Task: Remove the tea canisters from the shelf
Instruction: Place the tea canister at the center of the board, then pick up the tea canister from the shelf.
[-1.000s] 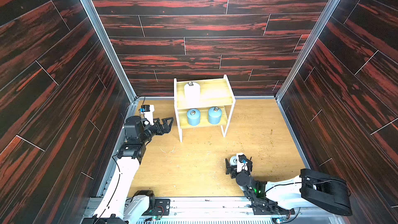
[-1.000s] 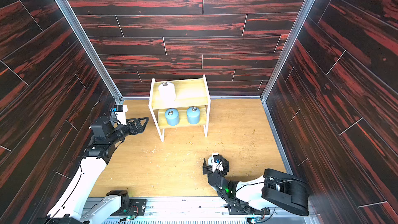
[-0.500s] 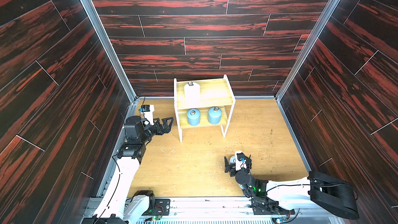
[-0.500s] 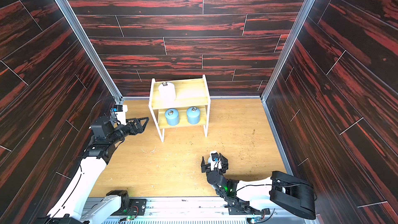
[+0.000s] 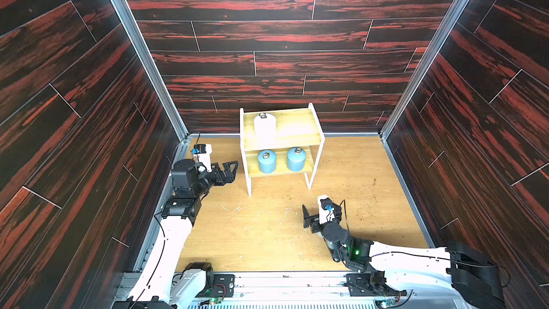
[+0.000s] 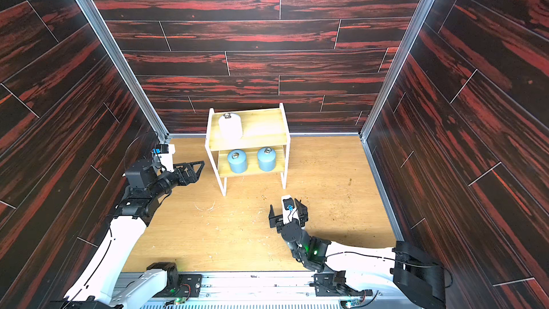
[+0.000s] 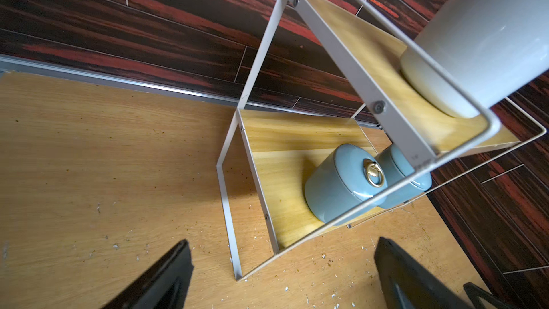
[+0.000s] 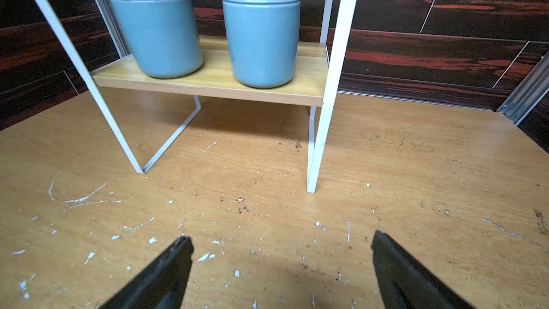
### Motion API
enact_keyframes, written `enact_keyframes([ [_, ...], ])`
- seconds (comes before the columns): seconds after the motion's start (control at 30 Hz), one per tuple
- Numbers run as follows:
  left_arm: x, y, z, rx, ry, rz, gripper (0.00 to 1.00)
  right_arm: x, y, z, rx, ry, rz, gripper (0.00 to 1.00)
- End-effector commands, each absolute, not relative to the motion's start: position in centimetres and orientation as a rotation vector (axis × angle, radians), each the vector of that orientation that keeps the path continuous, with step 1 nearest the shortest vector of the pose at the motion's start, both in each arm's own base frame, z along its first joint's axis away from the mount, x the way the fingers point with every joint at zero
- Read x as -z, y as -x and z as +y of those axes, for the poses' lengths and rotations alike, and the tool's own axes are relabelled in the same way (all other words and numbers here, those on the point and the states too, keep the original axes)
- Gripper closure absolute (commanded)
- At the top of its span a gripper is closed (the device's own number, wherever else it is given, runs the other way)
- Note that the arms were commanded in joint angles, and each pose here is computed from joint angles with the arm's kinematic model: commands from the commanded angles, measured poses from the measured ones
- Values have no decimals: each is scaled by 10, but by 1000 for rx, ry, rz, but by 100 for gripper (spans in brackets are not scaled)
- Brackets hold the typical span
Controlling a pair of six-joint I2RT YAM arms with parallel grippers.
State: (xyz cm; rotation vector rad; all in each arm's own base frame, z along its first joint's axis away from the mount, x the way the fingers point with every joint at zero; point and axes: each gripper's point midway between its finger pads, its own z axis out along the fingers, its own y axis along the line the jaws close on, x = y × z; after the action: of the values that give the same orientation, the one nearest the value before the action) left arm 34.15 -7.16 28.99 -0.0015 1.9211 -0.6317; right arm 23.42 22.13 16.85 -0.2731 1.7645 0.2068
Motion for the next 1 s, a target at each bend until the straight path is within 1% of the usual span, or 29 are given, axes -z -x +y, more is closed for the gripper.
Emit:
enact_keyframes([
  [0.0, -321, -338, -74, 587, -31, 1878, 0, -176, -243, 223, -201, 332, 1796, 2],
  [0.27, -367, -341, -77, 555, -53, 1825, 0, -207, -272, 222, -239, 352, 1809, 2],
  [0.53, -405, -348, -115, 595, -161, 1788, 0, -221, -299, 211, -263, 345, 1829, 2],
  [0.63, -407, -354, -133, 580, -205, 1791, 0, -225, -306, 206, -265, 339, 1830, 2],
  [0.97, -417, -373, -166, 556, -301, 1776, 0, -229, -319, 194, -279, 328, 1840, 2],
])
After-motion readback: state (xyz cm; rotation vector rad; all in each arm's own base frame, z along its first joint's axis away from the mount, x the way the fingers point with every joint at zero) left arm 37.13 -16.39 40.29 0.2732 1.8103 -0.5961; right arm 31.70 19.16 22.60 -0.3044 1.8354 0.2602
